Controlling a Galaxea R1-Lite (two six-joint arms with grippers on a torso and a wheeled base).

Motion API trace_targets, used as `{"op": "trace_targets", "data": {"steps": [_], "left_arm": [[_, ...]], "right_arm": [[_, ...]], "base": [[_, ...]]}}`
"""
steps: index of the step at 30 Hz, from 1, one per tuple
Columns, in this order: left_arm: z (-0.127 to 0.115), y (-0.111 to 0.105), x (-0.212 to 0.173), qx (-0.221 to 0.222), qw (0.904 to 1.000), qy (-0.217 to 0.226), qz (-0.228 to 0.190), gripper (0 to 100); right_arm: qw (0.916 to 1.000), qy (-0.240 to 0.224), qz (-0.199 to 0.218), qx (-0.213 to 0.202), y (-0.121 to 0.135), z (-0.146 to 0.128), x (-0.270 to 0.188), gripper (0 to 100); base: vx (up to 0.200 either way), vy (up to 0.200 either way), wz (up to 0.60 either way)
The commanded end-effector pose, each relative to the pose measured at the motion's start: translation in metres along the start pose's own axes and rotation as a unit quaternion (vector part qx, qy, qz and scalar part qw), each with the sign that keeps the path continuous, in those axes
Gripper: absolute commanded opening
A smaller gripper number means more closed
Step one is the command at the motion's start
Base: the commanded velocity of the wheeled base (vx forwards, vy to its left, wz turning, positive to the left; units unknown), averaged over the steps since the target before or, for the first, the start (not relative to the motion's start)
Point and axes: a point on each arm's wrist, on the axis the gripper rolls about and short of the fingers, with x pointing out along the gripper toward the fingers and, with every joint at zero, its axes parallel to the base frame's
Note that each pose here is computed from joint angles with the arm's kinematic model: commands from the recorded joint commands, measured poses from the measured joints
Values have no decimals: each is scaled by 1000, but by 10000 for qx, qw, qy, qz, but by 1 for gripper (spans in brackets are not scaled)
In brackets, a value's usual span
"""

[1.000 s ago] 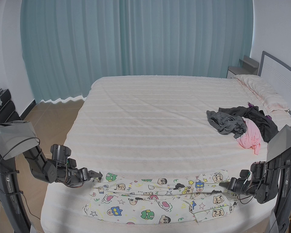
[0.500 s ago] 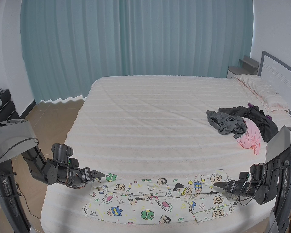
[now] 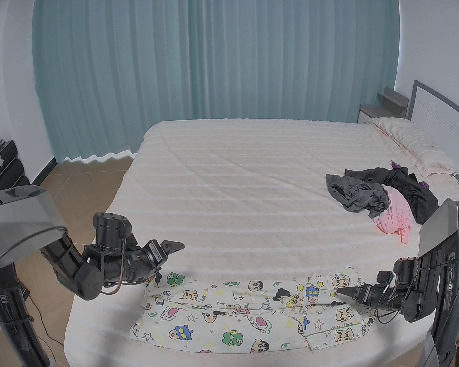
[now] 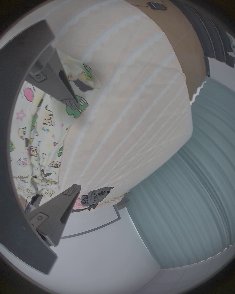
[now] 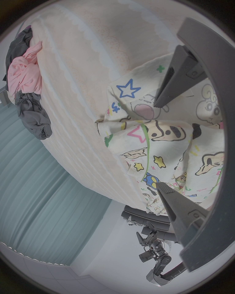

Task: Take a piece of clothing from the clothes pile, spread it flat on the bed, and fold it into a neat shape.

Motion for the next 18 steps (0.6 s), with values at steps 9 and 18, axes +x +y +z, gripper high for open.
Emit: {"op": "trace_targets", "data": {"steps": [9, 18], "left_arm": [[-61, 12, 42, 494, 9973, 176, 521, 100], [-68, 24, 45, 818, 9913, 77, 1025, 100]], "right_arm": [[10000, -14, 29, -18, 0, 0, 1, 100], [10000, -5, 17, -19, 0, -1, 0, 100]], "base": [[0, 0, 0], [0, 0, 0]]}}
